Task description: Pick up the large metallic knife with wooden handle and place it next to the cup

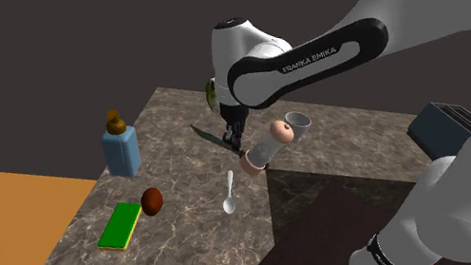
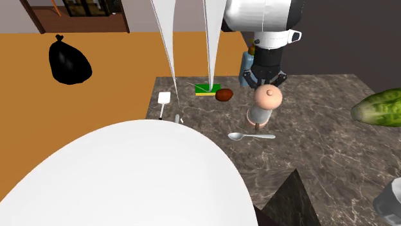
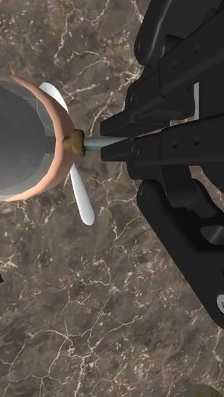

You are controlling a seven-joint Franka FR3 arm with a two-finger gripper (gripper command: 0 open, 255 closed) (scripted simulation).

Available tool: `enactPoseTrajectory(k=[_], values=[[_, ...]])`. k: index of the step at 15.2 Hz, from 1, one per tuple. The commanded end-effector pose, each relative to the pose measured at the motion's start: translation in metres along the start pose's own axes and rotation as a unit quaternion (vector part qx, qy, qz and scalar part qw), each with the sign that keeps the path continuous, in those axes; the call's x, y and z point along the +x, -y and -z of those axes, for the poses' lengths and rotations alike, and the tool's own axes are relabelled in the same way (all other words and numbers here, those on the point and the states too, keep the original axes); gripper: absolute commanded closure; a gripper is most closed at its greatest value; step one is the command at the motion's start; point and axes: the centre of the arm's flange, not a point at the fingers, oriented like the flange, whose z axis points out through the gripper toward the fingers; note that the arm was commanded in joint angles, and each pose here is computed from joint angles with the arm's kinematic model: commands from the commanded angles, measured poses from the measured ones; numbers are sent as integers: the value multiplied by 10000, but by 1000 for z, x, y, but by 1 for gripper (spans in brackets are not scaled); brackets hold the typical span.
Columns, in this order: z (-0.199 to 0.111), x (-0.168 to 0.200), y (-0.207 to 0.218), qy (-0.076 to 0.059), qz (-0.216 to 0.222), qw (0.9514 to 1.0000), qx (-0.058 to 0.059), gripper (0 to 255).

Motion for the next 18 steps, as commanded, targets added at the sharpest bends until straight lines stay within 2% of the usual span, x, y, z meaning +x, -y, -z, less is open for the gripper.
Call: enactPoseTrajectory(k=[1, 18], values=[[-1, 4, -25, -1, 7, 10000, -3, 255], [-17, 51, -244, -1, 7, 10000, -3, 255]])
